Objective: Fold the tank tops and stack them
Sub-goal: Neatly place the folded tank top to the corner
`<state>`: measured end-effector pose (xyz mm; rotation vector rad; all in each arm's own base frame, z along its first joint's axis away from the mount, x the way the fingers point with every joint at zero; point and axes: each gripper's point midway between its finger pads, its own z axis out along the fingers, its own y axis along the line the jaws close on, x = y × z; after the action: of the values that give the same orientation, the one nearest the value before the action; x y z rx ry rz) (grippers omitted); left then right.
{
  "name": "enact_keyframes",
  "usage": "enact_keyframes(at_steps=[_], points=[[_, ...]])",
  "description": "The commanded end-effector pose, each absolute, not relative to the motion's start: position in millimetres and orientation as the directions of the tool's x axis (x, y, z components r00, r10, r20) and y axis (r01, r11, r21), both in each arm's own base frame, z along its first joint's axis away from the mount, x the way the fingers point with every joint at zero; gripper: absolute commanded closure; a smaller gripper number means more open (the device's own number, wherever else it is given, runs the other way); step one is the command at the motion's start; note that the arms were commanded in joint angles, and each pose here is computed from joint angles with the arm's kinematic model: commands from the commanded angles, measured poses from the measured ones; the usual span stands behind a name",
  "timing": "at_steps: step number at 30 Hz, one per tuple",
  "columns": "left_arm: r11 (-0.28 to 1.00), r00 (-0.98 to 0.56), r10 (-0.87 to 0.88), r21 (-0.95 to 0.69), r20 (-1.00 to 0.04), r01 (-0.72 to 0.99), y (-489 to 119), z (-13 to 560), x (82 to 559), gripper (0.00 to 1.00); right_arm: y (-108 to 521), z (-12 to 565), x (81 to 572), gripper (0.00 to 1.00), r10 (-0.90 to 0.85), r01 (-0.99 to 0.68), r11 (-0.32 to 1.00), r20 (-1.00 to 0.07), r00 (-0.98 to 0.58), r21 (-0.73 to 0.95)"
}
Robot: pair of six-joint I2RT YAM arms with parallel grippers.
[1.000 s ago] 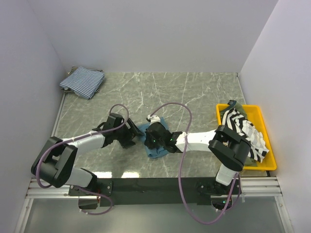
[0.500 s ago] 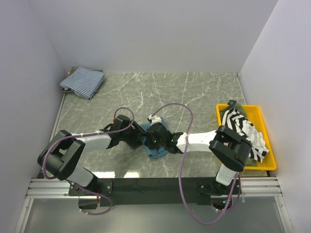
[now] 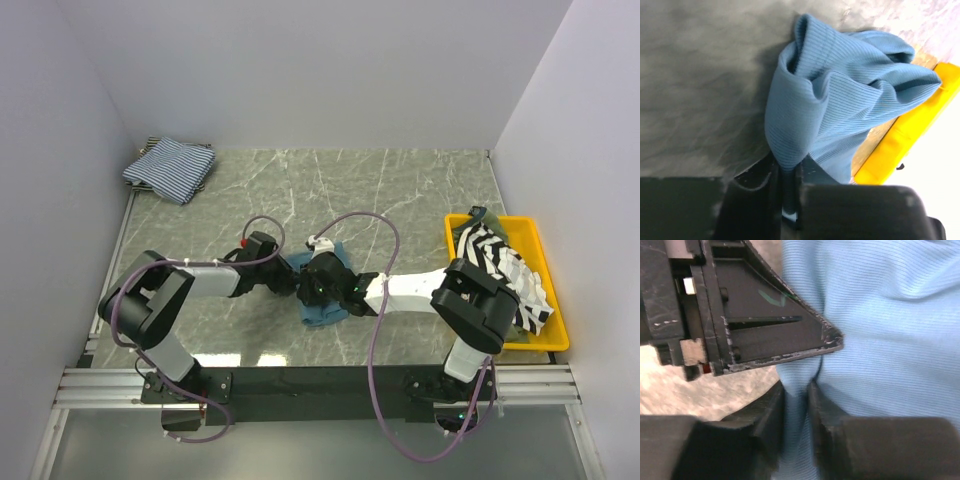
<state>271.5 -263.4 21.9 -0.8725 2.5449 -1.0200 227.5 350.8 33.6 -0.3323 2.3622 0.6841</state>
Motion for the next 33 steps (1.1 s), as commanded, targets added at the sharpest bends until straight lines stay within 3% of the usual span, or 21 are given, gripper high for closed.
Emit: enact_keyframes(at_steps=[1,3,12,16,24,33], points=[[0.625,-0.782,-0.614,-0.671,-0.106,-0.399,-260.2,15.5,286.6,0.91,361.7,59.0,224.5,0.63,-0.032,-0.432,0.79,-0.672,-0.739,0.436],[0.653,-0.782,-0.606,-0.652,-0.145,-0.385,-257.0,13.9,291.9,0.99,360.1,65.4,225.7,0.56,-0.027,-0.433,0.79,-0.68,-0.732,0.434],[0.79,-0.76,-0.541,-0.528,-0.36,-0.312,-240.1,26.5,342.8,0.99,350.3,135.0,232.8,0.48,0.052,-0.441,0.778,-0.746,-0.664,0.447],[0.844,-0.747,-0.489,-0.461,-0.451,-0.274,-231.7,38.5,389.8,0.99,331.0,153.9,238.1,0.46,0.079,-0.404,0.808,-0.759,-0.646,0.429],[0.94,-0.738,-0.341,-0.215,-0.583,-0.265,-162.2,30.4,474.5,0.99,296.0,178.2,238.1,0.44,0.123,-0.389,0.818,-0.789,-0.602,0.424],[0.947,-0.663,-0.25,-0.036,-0.705,-0.319,-76.1,62.2,564.7,1.0,272.8,175.6,239.2,0.43,0.13,-0.379,0.826,-0.795,-0.593,0.417]])
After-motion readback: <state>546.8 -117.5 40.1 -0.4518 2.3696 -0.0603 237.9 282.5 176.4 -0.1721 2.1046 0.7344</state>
